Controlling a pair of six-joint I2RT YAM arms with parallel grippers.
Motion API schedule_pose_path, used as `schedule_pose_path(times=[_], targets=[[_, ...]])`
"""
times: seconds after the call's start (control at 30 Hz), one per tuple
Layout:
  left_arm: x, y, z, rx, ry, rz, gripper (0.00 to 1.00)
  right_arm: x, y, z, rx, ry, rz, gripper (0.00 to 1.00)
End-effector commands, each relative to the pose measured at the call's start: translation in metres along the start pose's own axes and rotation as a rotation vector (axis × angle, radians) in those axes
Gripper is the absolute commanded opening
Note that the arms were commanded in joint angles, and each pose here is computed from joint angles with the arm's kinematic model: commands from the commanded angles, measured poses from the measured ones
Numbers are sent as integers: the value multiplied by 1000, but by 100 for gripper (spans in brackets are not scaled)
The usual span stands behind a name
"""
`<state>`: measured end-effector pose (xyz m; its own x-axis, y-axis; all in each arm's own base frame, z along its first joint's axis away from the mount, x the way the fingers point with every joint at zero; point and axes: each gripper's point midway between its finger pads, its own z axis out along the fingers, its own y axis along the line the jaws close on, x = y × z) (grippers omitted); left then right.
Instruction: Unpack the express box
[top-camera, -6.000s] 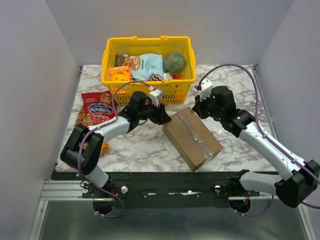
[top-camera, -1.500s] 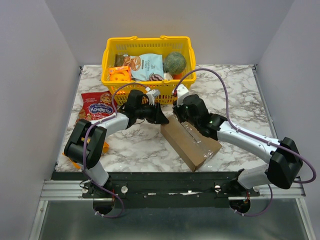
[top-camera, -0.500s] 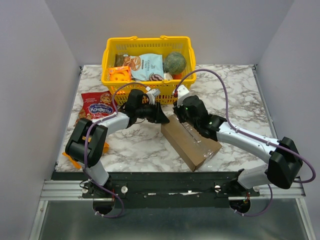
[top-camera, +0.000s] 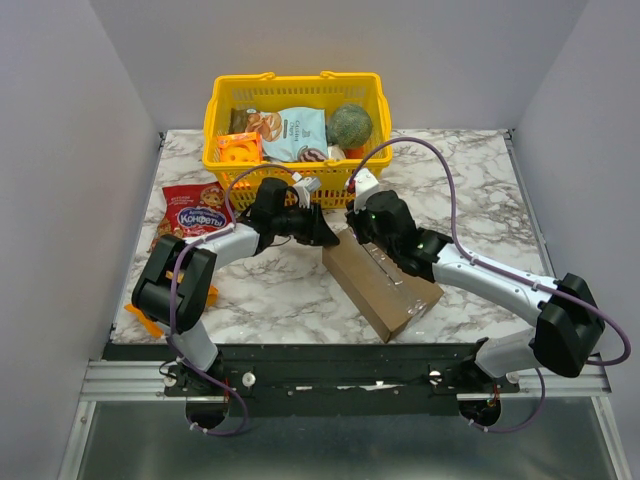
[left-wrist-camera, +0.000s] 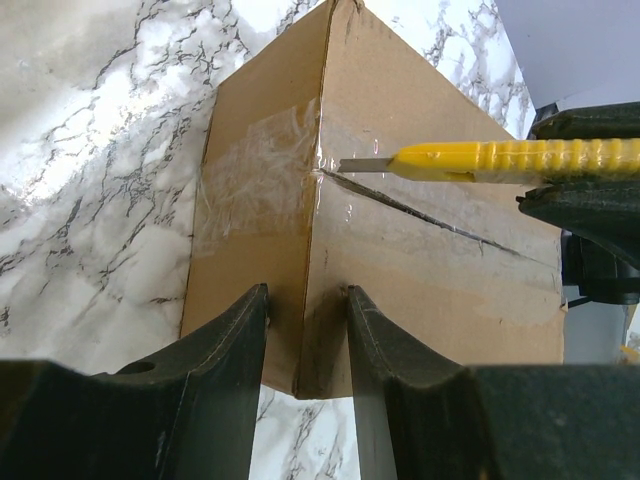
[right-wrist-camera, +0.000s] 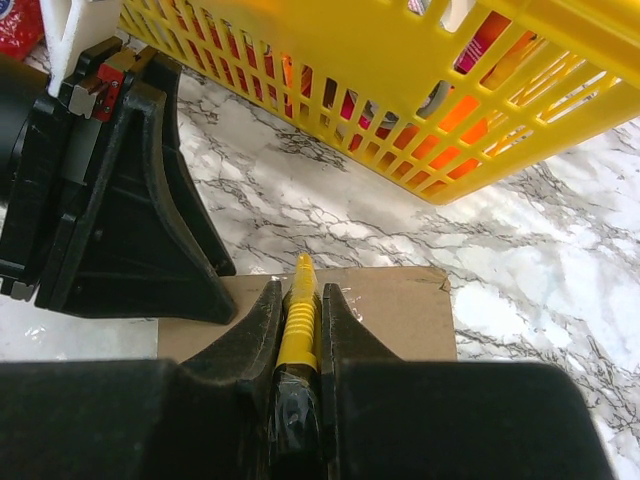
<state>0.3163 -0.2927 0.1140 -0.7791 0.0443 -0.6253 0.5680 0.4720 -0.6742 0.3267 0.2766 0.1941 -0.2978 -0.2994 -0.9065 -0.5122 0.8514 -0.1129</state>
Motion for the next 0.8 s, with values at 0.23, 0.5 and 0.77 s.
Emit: schedule_pose_path(times=[0.23,0.5,0.77], targets=[[21,27,5,-92,50,-44,43,11,-1,3,22,22,-1,0],[21,28,6,-93,52,-48,43,15,-2,4,25,28,-12,0],[22,29,6,-97,51,-49,43,22,-3,3,28,43,-21,0]])
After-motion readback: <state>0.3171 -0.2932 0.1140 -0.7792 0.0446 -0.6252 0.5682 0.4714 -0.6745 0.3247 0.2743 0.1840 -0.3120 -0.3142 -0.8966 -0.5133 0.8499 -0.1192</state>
